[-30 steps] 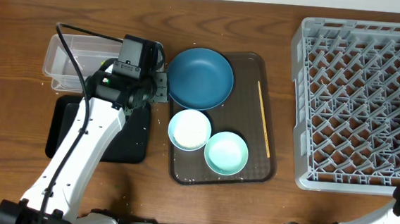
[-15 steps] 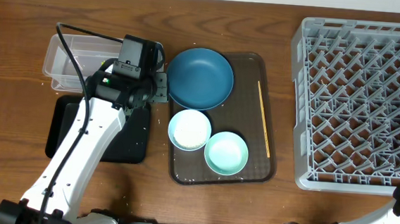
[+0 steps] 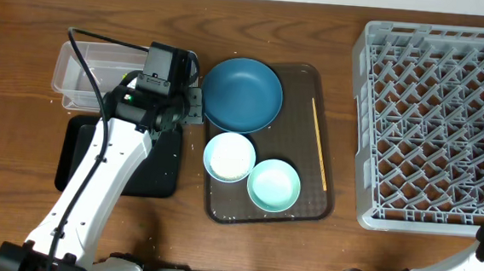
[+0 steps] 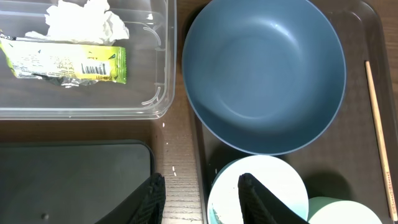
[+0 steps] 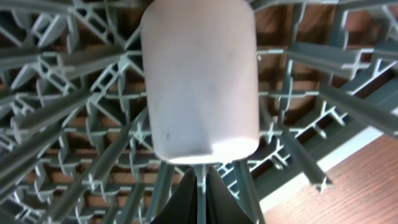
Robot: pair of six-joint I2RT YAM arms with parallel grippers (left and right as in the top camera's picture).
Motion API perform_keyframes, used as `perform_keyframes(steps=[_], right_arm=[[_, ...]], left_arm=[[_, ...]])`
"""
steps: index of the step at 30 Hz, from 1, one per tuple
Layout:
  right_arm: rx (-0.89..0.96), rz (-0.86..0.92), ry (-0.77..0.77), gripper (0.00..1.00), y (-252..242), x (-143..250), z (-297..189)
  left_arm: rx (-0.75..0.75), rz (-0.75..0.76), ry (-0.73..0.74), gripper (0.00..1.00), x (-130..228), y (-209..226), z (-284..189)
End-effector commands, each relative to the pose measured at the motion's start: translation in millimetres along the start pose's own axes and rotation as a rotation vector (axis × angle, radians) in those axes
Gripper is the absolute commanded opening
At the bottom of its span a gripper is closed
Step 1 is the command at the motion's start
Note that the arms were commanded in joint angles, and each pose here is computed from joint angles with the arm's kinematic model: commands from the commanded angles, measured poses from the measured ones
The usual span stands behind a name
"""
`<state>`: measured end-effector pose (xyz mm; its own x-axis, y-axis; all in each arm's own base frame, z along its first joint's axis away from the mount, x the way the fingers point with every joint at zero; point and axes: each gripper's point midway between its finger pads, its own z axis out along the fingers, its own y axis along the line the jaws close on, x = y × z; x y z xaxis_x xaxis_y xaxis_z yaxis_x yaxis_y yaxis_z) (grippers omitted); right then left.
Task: Sort waste into correct bins and load items into the dishwasher rack
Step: 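Lower the cup upside down into the rack and open the right gripper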
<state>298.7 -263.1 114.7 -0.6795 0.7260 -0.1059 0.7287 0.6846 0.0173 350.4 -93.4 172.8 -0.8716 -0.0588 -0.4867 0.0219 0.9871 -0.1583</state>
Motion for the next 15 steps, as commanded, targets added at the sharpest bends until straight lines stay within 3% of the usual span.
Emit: perform_keyframes(steps=[1,15], right_arm=[[0.010,0.027,0.014,0.06,-4,2,9],[0.008,0.055,-0.064,0.10,-12,-16,17]], left_arm=[[-0.011,0.007,-0.008,0.41,-3,2,-2],[-0.013,0.008,-0.001,0.41,-1,3,-2]])
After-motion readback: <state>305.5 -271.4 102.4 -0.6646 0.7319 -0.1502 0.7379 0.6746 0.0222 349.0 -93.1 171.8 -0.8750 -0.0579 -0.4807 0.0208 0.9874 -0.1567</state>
